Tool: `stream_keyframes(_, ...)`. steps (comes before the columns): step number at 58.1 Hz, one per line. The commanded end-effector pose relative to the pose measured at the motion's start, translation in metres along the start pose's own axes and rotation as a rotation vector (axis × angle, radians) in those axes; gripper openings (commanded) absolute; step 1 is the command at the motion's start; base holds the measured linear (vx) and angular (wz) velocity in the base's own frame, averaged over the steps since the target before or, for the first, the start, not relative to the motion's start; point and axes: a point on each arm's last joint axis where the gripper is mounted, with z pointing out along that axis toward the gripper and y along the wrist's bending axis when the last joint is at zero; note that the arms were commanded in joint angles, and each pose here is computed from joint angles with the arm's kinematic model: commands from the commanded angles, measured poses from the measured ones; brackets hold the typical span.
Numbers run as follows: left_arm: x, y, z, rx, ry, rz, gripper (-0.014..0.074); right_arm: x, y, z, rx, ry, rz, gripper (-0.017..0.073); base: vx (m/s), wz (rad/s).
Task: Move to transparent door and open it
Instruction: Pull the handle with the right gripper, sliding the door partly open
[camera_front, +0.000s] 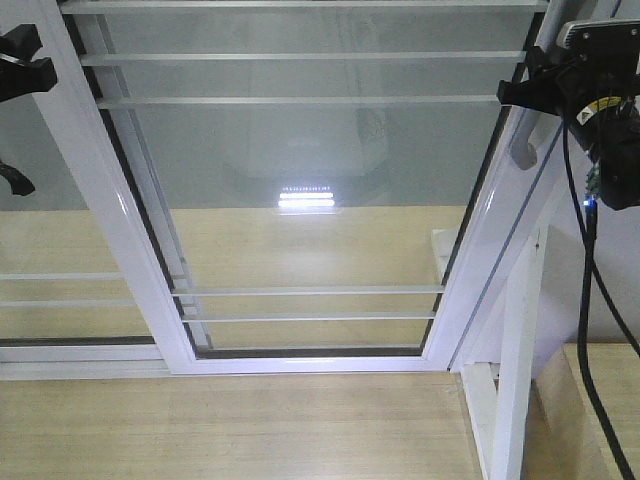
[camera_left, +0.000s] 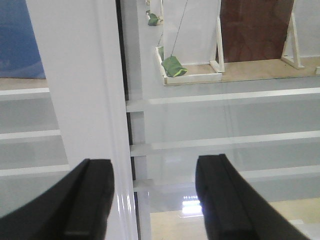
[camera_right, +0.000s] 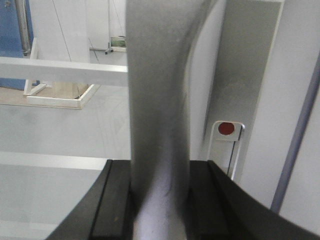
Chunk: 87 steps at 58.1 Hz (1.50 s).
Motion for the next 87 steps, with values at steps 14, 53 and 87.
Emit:
stream_keyframes(14, -0.025, -0.001, -0.007, 0.000, -0.130, -0.009, 0.0493, -0.046, 0.057, -0.007, -0.188, -0.196, -0.078, 0.0194, 0.00, 0.00)
stream_keyframes(53, -0.024, -0.001, -0.007, 0.000, -0.124, -0.009, 0.0493, -0.049, 0.141, -0.022, -0.390, -0.222, -0.088, 0.0206, 0.00, 0.00)
stream_keyframes(87, -0.022, -0.001, -0.007, 0.002, -0.093, -0.008, 0.0491, -0.085, 0.122, -0.092, -0.376, -0.233, -0.098, 0.0106, 0.00, 0.00)
